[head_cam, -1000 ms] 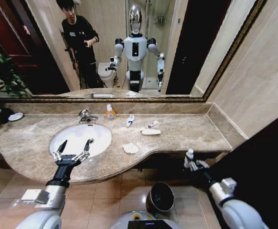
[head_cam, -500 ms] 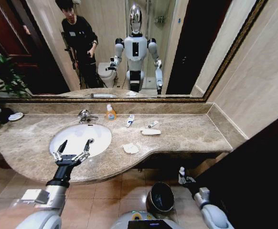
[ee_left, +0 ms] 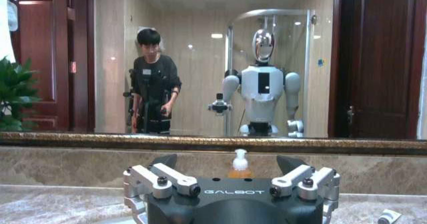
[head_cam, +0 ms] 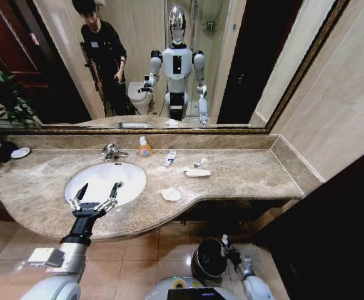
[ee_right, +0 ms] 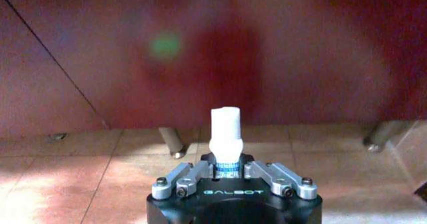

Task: Pick up the trash from the sink and place it in the trash bin.

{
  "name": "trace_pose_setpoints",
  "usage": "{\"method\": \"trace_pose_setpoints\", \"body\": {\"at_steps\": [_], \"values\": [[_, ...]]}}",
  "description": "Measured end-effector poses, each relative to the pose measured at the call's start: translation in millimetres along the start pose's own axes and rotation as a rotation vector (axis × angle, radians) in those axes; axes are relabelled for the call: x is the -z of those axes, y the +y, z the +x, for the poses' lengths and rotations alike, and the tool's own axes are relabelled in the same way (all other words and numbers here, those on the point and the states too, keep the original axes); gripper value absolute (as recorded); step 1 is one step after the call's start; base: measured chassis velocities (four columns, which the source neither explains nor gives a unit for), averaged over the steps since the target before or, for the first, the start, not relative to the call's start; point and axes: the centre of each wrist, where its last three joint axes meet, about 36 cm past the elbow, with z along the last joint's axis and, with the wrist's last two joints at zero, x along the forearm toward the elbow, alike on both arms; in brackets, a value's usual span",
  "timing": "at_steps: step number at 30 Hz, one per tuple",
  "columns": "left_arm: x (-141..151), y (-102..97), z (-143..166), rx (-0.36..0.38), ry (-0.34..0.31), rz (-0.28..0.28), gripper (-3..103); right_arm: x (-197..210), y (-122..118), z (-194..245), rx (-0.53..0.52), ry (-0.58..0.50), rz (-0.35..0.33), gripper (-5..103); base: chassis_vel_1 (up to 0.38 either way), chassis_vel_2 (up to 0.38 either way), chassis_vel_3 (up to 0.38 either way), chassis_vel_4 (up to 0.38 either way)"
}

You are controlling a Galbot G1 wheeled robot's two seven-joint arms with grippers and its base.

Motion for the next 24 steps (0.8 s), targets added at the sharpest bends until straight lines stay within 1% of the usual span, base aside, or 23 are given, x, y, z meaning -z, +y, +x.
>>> {"method": "trace_pose_setpoints", "body": {"at_steps": [2,5,6,8,10,12,14,16,19,20,21,23,24], "values": [[0.0,0.0,0.0,0.000,0.000,0.000,100,-4.1,3.2,-7.5,-0.001,0.000,0.005,18,0.000,0.000,0.000,0.000],[0.0,0.0,0.0,0.000,0.000,0.000,100,-18.9,13.5,-26.8,0.002,0.018,0.016,32,0.000,0.000,0.000,0.000],[0.0,0.0,0.0,0.000,0.000,0.000,100,-26.7,16.8,-32.9,0.002,0.030,0.022,35,0.000,0.000,0.000,0.000],[0.0,0.0,0.0,0.000,0.000,0.000,100,-29.2,18.2,-34.7,0.001,0.037,0.023,35,0.000,0.000,0.000,0.000],[0.0,0.0,0.0,0.000,0.000,0.000,100,-33.7,25.2,-38.4,-0.002,0.083,0.014,37,0.000,0.000,0.000,0.000],[0.0,0.0,0.0,0.000,0.000,0.000,100,-34.0,26.9,-38.6,0.000,0.091,0.011,38,0.000,0.000,0.000,0.000],[0.0,0.0,0.0,0.000,0.000,0.000,100,-33.4,33.6,-40.5,0.002,0.105,0.017,47,0.000,0.000,0.000,0.000],[0.0,0.0,0.0,0.000,0.000,0.000,100,-32.2,35.0,-41.0,-0.003,0.108,0.021,47,0.000,0.000,0.000,0.000],[0.0,0.0,0.0,0.000,0.000,0.000,100,-31.8,35.7,-39.6,-0.018,0.101,0.055,64,0.000,0.000,0.000,0.000],[0.0,0.0,0.0,0.000,0.000,0.000,100,-31.8,35.7,-39.6,-0.018,0.101,0.055,64,0.000,0.000,0.000,0.000],[0.0,0.0,0.0,0.000,0.000,0.000,100,-31.8,35.1,-38.4,-0.021,0.086,0.067,70,0.000,0.000,0.000,0.000],[0.0,0.0,0.0,0.000,0.000,0.000,100,-28.4,28.3,-32.7,-0.031,0.021,0.114,81,0.000,0.000,0.000,0.000],[0.0,0.0,0.0,0.000,0.000,0.000,100,-28.4,28.3,-32.7,-0.031,0.021,0.114,81,0.000,0.000,0.000,0.000]]}}
